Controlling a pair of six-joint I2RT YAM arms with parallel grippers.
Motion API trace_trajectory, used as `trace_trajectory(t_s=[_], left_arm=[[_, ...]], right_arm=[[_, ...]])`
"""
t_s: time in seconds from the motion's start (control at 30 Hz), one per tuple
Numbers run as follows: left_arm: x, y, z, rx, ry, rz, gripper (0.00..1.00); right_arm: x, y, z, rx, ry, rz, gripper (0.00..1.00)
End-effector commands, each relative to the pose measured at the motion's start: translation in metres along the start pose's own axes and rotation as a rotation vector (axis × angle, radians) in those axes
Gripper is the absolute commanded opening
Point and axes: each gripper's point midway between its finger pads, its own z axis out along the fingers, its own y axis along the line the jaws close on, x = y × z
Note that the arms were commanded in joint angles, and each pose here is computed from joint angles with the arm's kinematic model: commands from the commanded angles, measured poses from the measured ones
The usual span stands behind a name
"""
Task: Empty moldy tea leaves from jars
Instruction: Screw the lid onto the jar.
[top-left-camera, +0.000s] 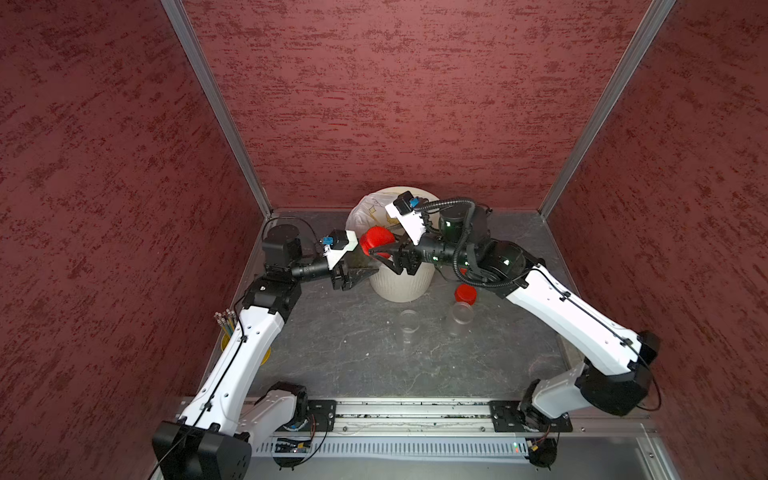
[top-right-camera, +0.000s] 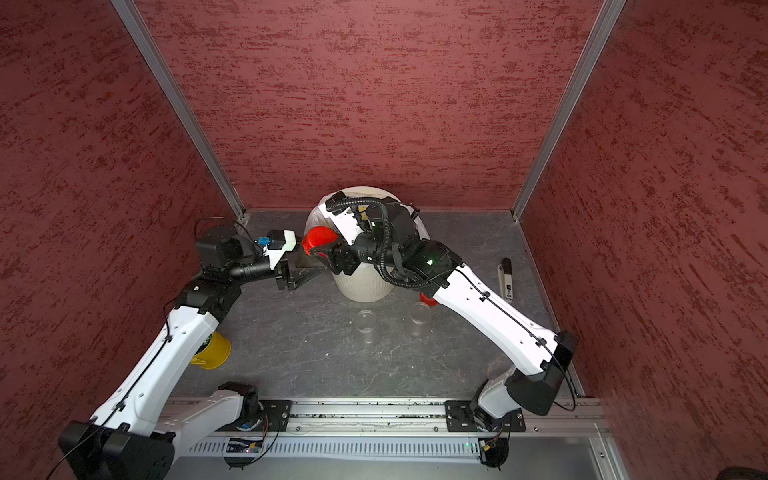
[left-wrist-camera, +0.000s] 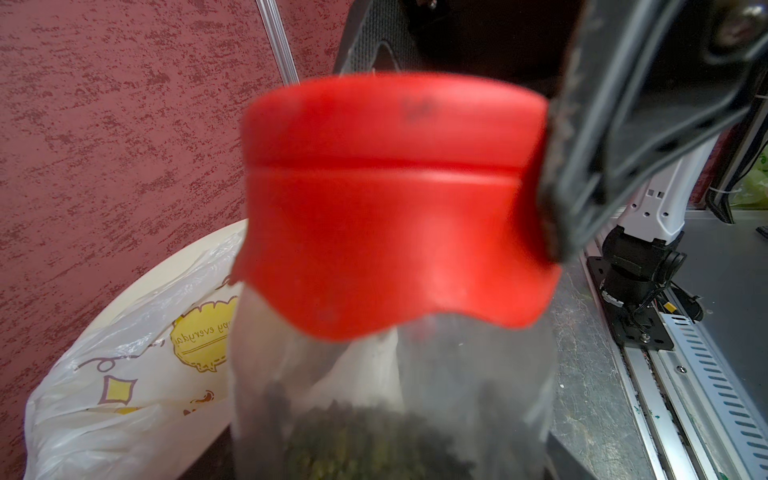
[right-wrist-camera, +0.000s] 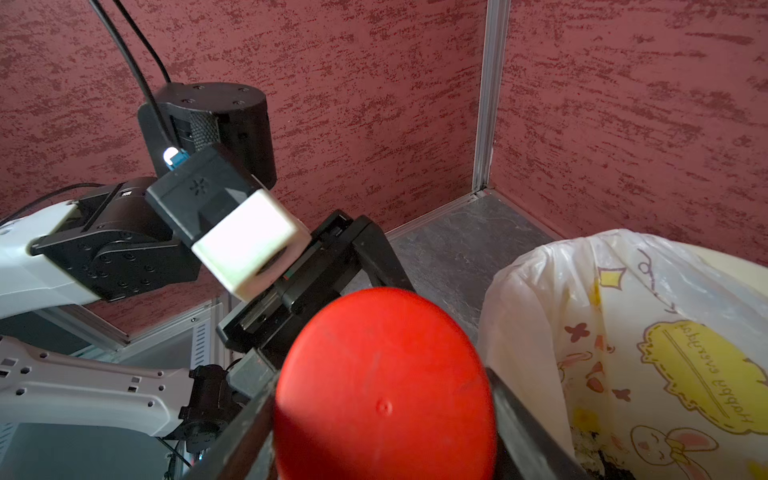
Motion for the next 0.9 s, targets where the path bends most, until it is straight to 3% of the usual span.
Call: trace_trajectory(t_s=[0.0,0.23,0.4,0.6,0.87], left_arm=[[-0.003,0.000,-0.001,0.005,-0.010,0.007,0.64],[-0.004,-0.003,-0.001,0.017,-0.016,0.006,0.64],[-0.005,-0.005,-0.001,0.030,-0.017,0.002,0.64],[-0.004,-0.007,-0.001,0.043,-0.020,-0.001,0.64],[-0.005,-0.008,-0.001,0.051,-0.022,-0.004,0.64]], right_arm=[[-0.004,0.005,-0.001,-0.022,-0.013,-0.062,0.50],[0.004,0.010,-0.005,-0.090,0.027,-0.228,0.40],[0.005,0.022,-0.015,-0.216,0.018,-0.399,0.39],[0.010,0.025,-0.017,-0.329,0.074,-0.508,0.38],[0.008,0.029,-0.014,-0.395,0.094,-0.601,0.53]])
